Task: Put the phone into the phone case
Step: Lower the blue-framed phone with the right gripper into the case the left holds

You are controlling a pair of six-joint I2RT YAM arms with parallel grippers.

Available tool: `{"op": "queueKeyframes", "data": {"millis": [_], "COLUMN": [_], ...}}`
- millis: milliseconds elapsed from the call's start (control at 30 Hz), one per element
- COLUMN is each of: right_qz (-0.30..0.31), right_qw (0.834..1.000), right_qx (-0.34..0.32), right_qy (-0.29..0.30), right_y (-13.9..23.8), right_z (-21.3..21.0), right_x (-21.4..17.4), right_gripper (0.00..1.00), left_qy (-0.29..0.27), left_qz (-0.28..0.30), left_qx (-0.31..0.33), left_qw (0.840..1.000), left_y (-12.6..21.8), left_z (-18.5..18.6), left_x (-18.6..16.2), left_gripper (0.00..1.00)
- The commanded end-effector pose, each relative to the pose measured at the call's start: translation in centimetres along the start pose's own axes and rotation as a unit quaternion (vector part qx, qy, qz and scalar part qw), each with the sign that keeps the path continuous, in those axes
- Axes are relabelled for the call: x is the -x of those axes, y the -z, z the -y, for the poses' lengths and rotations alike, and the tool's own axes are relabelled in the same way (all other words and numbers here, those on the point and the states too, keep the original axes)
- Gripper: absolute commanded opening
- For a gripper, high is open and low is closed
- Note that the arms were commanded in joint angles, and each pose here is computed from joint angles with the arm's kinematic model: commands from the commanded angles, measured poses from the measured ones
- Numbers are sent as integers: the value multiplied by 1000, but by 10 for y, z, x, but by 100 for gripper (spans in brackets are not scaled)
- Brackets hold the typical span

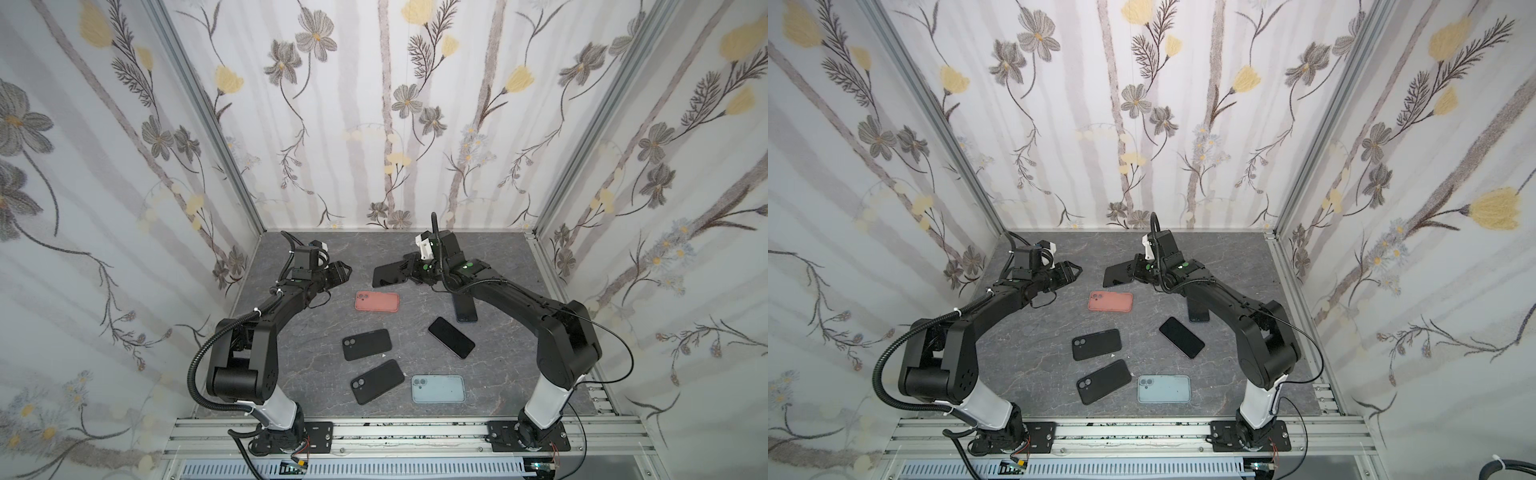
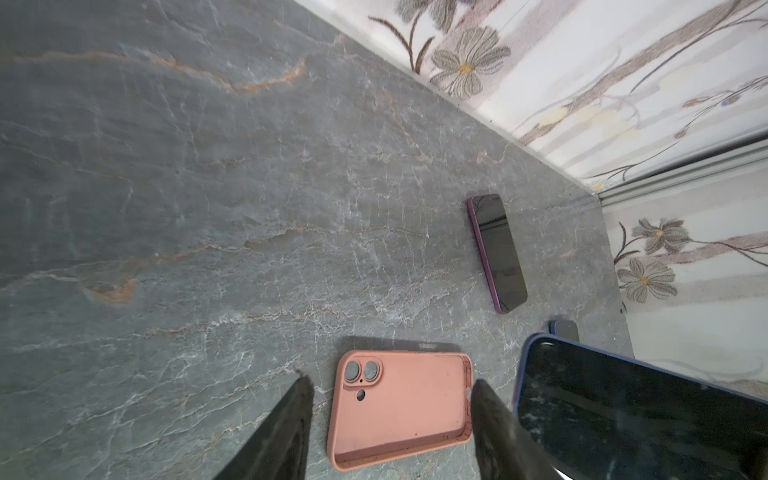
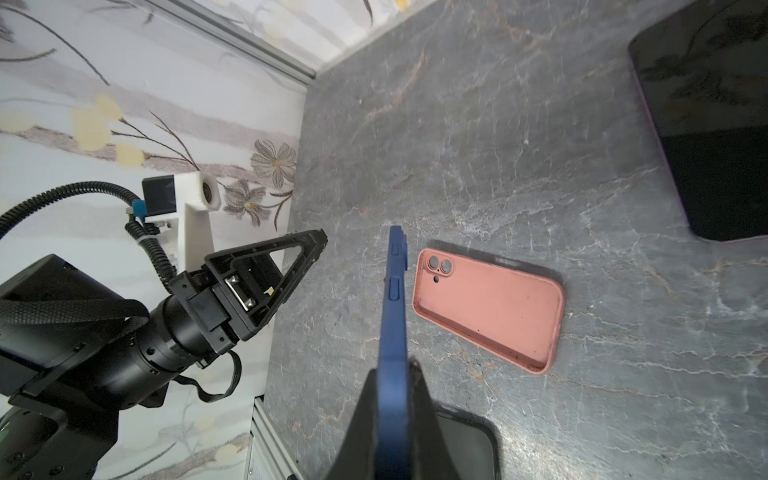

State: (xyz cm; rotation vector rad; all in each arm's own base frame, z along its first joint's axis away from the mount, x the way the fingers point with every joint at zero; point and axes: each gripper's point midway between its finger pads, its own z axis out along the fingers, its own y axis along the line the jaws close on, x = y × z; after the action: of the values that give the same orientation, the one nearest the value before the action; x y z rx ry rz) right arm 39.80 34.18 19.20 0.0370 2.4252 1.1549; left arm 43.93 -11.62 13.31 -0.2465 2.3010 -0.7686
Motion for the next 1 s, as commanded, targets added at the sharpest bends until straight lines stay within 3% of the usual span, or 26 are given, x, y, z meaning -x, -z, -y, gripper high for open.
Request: {"op": "queueKeyframes", "data": {"millis": [0, 200, 967], "right_qz": [-20, -52, -86], "right_qw": [998, 995, 990], "right_qx": [54, 64, 65], "right_qy": [-13, -51, -91], "right_y": [-14, -41, -76], "right_z": [-16, -4, 20], "right_x": [1, -11, -38], "right_gripper": [0, 0, 0], "left_qy": [1, 38, 41], "left_qz": [-25, -56, -110], "left_qx": [-18, -23, 13], "left_qw": [1000, 997, 993], "left_y": [-11, -24, -42], "left_z": [1, -8, -27], "left_x": [-9, -29, -70], "left_gripper": [57, 54, 45]}}
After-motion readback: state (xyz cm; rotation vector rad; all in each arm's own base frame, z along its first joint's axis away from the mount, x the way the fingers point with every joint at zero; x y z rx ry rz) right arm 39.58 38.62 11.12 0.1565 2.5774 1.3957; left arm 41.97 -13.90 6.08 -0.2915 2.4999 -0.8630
